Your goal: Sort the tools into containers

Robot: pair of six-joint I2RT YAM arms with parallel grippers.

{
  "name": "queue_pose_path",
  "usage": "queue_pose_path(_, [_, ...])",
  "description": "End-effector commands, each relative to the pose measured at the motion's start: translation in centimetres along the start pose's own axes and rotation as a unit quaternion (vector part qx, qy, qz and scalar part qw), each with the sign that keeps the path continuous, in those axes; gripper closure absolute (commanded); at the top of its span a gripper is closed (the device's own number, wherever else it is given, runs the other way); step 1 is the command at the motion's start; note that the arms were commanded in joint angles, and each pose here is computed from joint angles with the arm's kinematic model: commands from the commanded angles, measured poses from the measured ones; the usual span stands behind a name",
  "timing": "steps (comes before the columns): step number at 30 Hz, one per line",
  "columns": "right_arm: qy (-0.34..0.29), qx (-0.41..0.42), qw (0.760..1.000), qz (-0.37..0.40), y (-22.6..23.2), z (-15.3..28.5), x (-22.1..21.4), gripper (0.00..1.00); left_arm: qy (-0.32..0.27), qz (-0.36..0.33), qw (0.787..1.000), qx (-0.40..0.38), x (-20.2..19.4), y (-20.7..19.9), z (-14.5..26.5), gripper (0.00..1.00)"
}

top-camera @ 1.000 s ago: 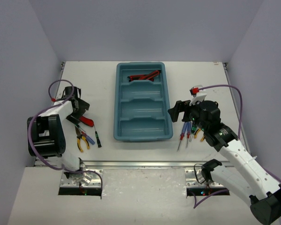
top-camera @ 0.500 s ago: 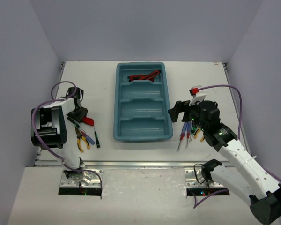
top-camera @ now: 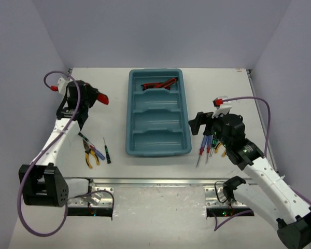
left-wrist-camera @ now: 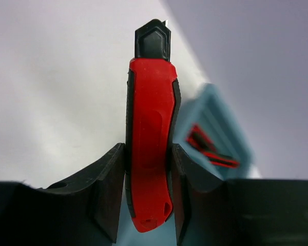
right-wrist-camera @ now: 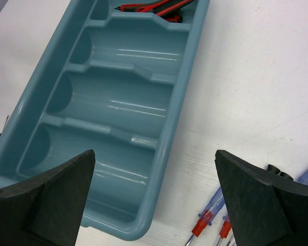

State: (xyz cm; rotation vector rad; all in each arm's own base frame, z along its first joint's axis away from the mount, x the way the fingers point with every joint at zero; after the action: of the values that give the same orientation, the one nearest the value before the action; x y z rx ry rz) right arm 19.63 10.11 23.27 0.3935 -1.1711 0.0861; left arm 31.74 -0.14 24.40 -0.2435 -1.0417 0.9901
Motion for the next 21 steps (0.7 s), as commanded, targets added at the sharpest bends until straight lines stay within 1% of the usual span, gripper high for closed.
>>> queue_pose_path(1, [-0.060,-0.024,0.998,-0.012,-0.3,0.5,1.3,0.01,-0.048,0.069,0.982,-0.172,-0.5,-8.9,1.4,0.96])
queue_pose_path(3, [-0.073,-0.040,0.996,-0.013,-0.6,0.7,1.5,0.01,-0.026,0.101,0.974,-0.202,-3.0,-12.9,1.3,0.96])
queue_pose_path(4, [-0.076,-0.045,0.996,-0.013,-0.7,0.8,1.6,0.01,-0.017,0.110,0.972,-0.207,-4.0,-14.2,1.0,0.96])
queue_pose_path(5, [-0.079,-0.048,0.996,-0.014,-0.8,0.8,1.6,0.01,-0.010,0.115,0.972,-0.204,-5.1,-15.3,-0.1,0.96])
queue_pose_path(6, [-0.086,-0.056,0.995,-0.015,-1.0,1.1,1.7,0.01,0.010,0.130,0.970,-0.206,-7.7,-17.2,-1.3,0.96])
queue_pose_path(7, [-0.092,-0.059,0.994,-0.017,-1.0,1.2,1.7,0.01,0.001,0.149,0.964,-0.222,-7.4,-19.5,-1.2,0.96])
queue_pose_path(10, [-0.104,-0.073,0.992,-0.021,-1.4,1.3,1.6,0.01,0.012,0.193,0.954,-0.230,-9.9,-23.2,-2.7,0.96])
queue_pose_path(12, [-0.109,-0.084,0.990,-0.022,-1.6,1.3,1.5,0.01,0.020,0.215,0.949,-0.230,-11.9,-25.5,-5.2,0.96])
queue_pose_path(13, [-0.110,-0.090,0.990,-0.022,-1.7,1.2,1.4,0.01,0.028,0.213,0.952,-0.217,-13.6,-25.1,-6.5,0.94])
queue_pose_path(14, [-0.112,-0.097,0.989,-0.022,-1.9,1.3,1.4,0.01,0.030,0.231,0.944,-0.232,-13.7,-26.4,-6.4,0.92])
queue_pose_path(16, [-0.112,-0.104,0.988,-0.022,-2.1,1.2,1.3,0.01,0.038,0.247,0.939,-0.235,-15.0,-27.4,-7.7,0.92])
queue_pose_path(19, [-0.112,-0.099,0.988,-0.024,-2.0,1.3,1.3,0.01,0.047,0.256,0.940,-0.223,-17.0,-27.7,-10.0,0.92])
queue_pose_path(21, [-0.113,-0.097,0.989,-0.025,-2.0,1.4,1.2,0.01,0.043,0.262,0.940,-0.216,-17.6,-27.4,-10.9,0.92])
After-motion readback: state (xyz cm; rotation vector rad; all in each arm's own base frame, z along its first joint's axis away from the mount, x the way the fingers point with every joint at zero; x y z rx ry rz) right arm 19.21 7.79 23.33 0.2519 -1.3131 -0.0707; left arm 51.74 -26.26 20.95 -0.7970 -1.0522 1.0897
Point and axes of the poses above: each gripper's point midway between its finger pads, its own z axis back along the fingers, its own y axis along the line the jaws close on, x = y × z, the point moved 9 cm from there along z, back along the fingers, and after that the axes turned 3 degrees about -z, right-handed, at the moved point
